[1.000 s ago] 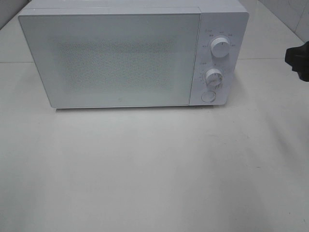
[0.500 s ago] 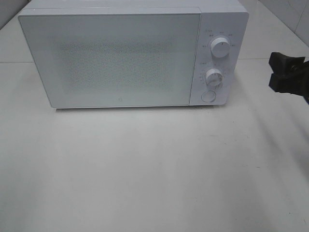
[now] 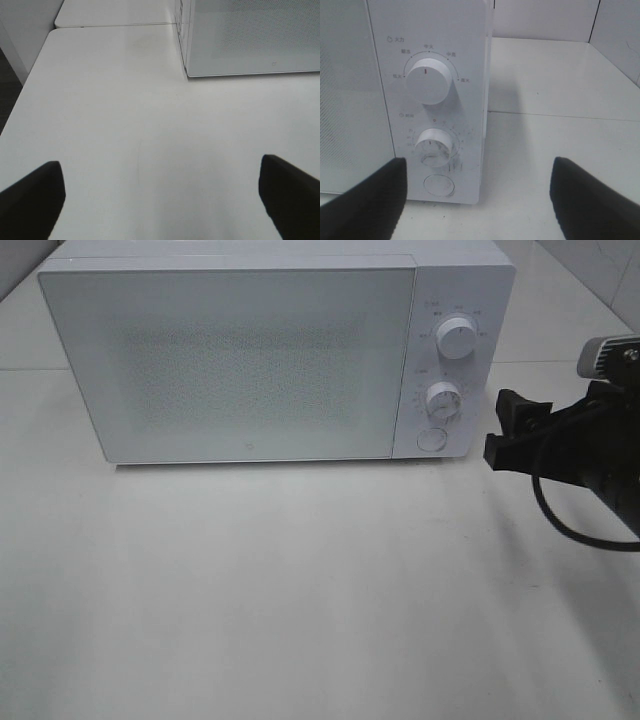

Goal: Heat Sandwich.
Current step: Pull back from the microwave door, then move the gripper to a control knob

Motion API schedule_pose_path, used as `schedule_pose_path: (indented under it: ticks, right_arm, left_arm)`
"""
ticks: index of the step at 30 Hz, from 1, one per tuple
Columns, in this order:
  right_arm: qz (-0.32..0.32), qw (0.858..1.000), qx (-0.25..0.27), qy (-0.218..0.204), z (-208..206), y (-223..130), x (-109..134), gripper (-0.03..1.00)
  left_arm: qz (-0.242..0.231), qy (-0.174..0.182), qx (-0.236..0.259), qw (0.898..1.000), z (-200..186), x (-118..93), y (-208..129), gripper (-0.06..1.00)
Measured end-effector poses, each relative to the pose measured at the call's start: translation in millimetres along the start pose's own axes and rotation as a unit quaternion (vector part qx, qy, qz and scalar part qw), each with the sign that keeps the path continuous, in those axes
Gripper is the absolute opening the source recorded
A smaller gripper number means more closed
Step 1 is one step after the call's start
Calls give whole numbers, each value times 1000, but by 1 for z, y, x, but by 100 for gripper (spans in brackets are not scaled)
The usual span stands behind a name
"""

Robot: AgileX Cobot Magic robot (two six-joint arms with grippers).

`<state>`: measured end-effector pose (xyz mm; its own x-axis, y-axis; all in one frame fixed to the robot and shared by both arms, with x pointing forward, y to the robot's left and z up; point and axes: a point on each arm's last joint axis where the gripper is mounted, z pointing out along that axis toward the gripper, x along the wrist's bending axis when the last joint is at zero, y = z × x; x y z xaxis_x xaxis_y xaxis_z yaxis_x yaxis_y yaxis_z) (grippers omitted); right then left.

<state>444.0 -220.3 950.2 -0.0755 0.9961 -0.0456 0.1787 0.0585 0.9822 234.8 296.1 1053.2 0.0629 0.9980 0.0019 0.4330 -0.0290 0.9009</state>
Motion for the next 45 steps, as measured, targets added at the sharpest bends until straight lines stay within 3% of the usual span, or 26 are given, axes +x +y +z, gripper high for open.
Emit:
schedule_pose_path:
  ticks: [11,34,45]
  right_arm:
    - [-12,1000,23,8,-5,-21,27,76]
    - [-7,1000,23,-1,0,-20,31,76]
    - [-5,1000,21,-22,35,-22,44,76]
  left_arm:
    - [0,0,0,1000,0,0,0,99]
    - [0,0,0,1000,0,0,0,99]
    - [0,0,0,1000,0,0,0,99]
